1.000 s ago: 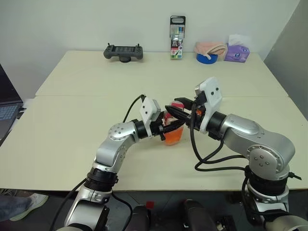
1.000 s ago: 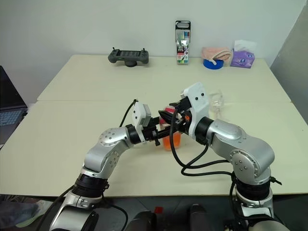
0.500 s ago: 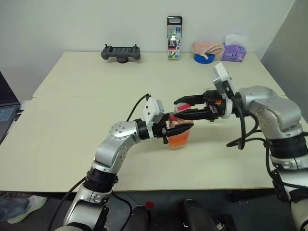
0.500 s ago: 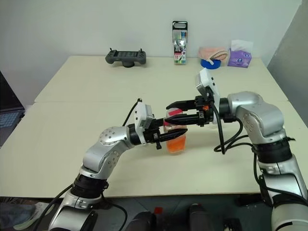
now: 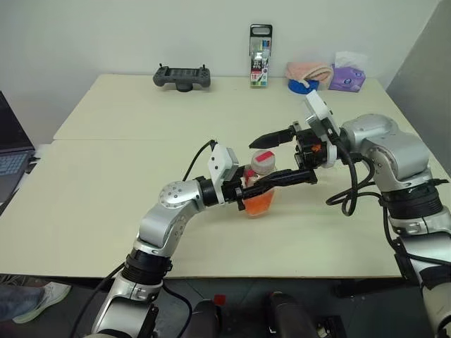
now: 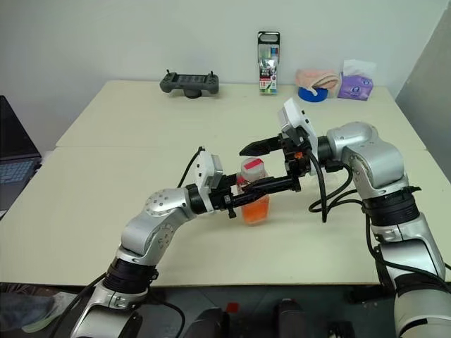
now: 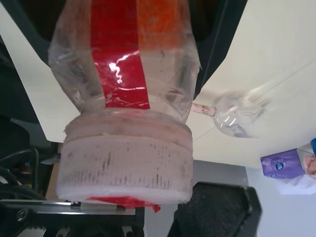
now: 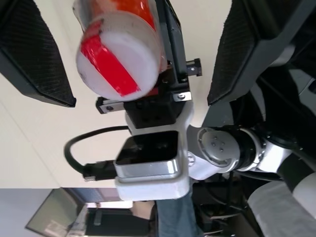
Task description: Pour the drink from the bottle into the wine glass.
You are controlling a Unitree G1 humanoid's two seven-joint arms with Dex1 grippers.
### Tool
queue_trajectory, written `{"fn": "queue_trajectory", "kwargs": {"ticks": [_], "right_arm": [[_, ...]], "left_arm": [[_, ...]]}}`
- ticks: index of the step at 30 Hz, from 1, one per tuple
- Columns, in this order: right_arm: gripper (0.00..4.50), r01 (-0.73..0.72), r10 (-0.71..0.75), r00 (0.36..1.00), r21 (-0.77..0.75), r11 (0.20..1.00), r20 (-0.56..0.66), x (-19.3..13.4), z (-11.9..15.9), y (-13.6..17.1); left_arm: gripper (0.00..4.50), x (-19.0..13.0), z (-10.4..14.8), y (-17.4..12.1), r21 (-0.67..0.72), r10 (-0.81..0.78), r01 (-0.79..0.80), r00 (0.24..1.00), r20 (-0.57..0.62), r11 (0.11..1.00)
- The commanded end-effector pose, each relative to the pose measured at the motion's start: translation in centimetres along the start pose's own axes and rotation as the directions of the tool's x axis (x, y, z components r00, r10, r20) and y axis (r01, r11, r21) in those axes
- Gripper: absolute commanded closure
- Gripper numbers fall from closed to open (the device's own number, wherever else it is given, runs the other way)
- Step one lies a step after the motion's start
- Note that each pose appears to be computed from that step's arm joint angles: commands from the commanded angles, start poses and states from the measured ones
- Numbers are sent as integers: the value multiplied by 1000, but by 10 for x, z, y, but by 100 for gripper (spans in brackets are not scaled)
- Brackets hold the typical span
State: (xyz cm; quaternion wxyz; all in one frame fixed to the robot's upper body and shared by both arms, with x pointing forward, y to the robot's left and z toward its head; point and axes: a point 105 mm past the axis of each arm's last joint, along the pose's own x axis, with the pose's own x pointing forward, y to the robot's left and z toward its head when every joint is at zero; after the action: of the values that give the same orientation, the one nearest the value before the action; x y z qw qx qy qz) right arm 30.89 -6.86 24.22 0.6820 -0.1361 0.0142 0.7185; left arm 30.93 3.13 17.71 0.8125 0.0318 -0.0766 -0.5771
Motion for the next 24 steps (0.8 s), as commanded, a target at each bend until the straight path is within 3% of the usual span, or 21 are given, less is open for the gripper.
{"fn": "queue_trajectory", "kwargs": {"ticks": [1,9,13,17,24], "right_arm": [[0,119,-118,993,-44,992,28,-12,9,3],[0,355,-355,932,13,935,70,-14,11,9],[0,397,-399,913,40,917,79,-5,12,25],[0,527,-534,843,97,844,62,0,10,18],[0,633,-644,764,145,761,43,11,8,16]], "left_arm": [[276,3,13,-1,47,-14,12,999,46,999],[276,5,19,9,65,5,-10,997,71,998],[276,6,18,10,70,4,-9,997,74,998],[276,7,17,10,72,2,-8,997,76,997],[276,10,17,8,78,-12,6,997,76,997]]}}
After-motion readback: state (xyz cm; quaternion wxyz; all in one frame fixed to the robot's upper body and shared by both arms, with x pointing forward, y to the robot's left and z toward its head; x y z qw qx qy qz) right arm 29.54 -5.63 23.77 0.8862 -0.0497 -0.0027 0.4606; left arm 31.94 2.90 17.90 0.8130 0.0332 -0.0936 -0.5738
